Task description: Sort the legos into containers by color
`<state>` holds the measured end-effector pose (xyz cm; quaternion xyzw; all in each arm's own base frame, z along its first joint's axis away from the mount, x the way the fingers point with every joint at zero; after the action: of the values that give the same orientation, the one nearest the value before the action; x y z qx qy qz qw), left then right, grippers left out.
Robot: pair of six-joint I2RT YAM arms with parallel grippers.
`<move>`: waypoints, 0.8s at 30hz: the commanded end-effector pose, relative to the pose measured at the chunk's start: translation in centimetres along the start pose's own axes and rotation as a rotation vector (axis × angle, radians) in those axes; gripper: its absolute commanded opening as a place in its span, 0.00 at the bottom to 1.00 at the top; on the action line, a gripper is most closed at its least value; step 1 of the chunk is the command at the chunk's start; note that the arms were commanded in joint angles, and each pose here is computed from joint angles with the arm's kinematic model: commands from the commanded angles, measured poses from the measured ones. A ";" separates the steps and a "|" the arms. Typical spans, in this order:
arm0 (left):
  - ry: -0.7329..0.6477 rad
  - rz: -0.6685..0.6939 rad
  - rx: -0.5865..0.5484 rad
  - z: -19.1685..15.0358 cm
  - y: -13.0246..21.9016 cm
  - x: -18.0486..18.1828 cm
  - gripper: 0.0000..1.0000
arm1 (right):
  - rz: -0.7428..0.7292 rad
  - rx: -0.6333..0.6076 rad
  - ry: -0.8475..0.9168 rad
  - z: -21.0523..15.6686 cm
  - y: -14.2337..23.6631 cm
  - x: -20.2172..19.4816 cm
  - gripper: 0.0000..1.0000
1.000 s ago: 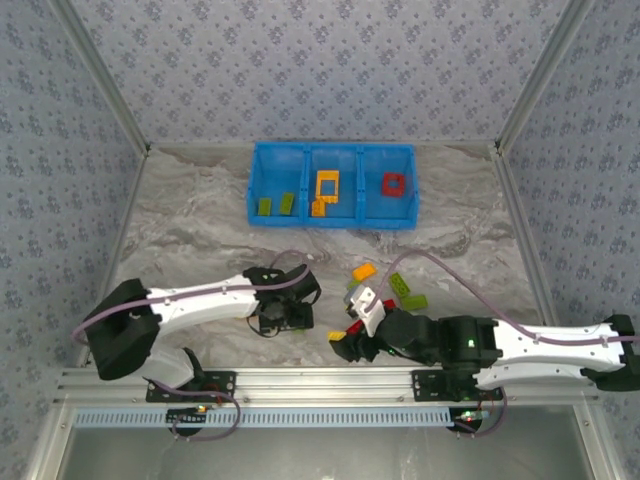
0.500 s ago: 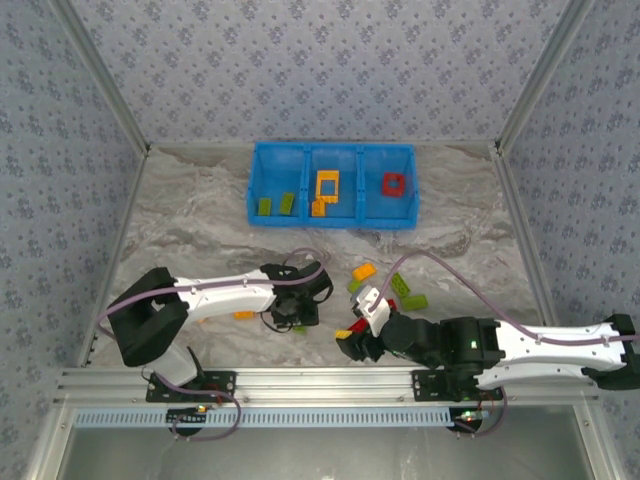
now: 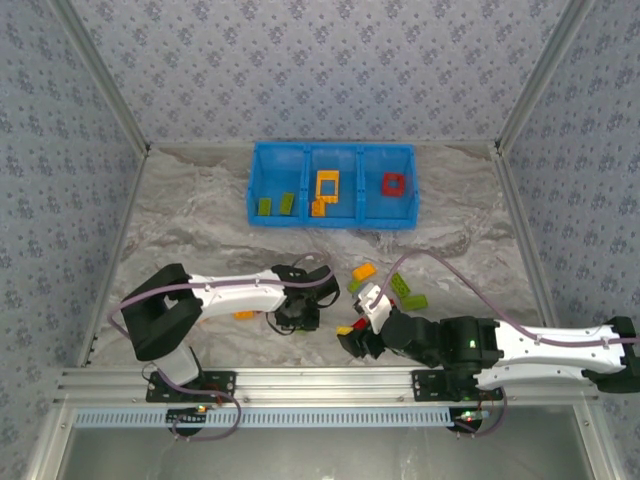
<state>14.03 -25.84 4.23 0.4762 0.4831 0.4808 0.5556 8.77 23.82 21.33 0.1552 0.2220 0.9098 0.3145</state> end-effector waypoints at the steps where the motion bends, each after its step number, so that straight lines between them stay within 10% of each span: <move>1: -0.019 0.016 -0.048 0.9 1.7 -0.1 0.23 | -0.019 -0.013 -0.017 0.2 0.1 -0.5 0.70; 14: 0.063 -0.070 -0.311 17.0 14.2 6.2 0.24 | -0.172 -0.193 -0.074 9.9 -2.9 -3.6 0.70; 24: 0.081 -0.044 -0.340 29.9 11.3 9.1 0.23 | -0.275 -0.230 -0.075 15.2 -9.1 -4.1 0.70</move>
<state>42.30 -17.80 18.29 0.3135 0.4376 0.5777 0.6135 22.00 31.40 27.01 0.1304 0.1528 0.8699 0.4504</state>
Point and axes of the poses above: each hand's point on the last joint's axis, 136 mm out from that joint toward the fingers, its own y axis back along the fingers, its own x axis along the line the jaws close on, z = x × y, the point moved 2 cm from there along y, back along the fingers, and after that the axes turned 1 degree about -y, right-handed, at the moved point
